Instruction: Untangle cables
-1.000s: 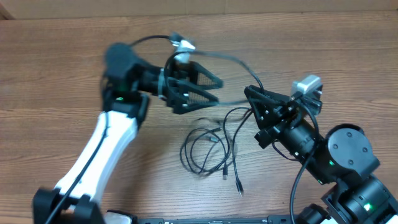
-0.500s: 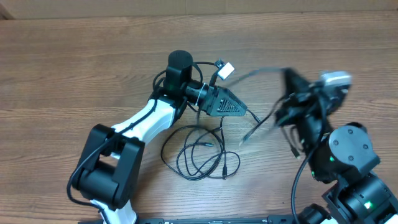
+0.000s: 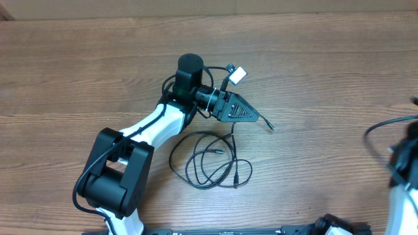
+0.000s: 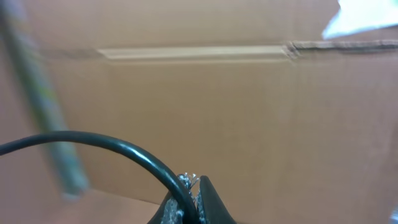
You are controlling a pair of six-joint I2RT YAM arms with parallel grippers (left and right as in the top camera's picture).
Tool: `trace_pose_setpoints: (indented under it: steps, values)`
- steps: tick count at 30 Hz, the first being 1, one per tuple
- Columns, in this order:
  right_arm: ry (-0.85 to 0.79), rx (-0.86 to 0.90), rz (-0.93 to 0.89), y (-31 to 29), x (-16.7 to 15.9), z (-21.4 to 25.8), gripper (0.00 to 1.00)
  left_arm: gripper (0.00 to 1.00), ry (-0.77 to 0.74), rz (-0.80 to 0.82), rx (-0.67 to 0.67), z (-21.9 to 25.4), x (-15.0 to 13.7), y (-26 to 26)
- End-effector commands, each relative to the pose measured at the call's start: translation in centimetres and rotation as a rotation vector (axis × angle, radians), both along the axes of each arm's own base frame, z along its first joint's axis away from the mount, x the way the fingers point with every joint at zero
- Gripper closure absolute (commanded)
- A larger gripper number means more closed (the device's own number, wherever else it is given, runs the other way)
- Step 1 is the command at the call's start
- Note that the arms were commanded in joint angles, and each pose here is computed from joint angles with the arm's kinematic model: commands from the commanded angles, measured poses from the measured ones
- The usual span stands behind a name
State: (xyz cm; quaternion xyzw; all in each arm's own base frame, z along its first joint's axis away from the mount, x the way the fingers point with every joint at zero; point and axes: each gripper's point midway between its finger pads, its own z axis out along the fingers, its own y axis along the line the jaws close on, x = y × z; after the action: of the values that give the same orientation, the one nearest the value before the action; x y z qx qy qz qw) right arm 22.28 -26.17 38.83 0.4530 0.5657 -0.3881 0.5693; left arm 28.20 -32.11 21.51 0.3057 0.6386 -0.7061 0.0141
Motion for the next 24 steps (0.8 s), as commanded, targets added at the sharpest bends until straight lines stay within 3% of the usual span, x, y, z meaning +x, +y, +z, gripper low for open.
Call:
trace_pose_setpoints:
  steps: [1,5,10,14,20,24]
  values:
    - [0.072,0.085,0.066,-4.2,1.3,-3.5,0.96,0.01,-0.018,-0.014,-0.013,0.1,0.1,0.1]
    - [0.182,0.231,0.063,-8.6,2.0,-10.4,0.96,0.01,-0.018,-0.014,-0.013,0.1,0.1,0.1]
    - [0.231,0.273,0.04,-12.7,3.1,-15.4,0.96,0.01,-0.019,-0.014,-0.013,0.1,0.1,0.1]
    - [0.306,0.179,0.05,-15.1,4.2,-16.2,0.96,0.01,-0.019,-0.014,-0.013,0.1,0.1,0.1]
    - [0.254,-0.005,0.047,-18.0,5.4,-14.3,0.96,0.01,-0.019,-0.014,-0.013,0.1,0.1,0.1]
    - [0.325,0.071,0.066,-19.5,4.8,-18.7,0.96,0.0,-0.019,-0.014,-0.013,0.1,0.1,0.1]
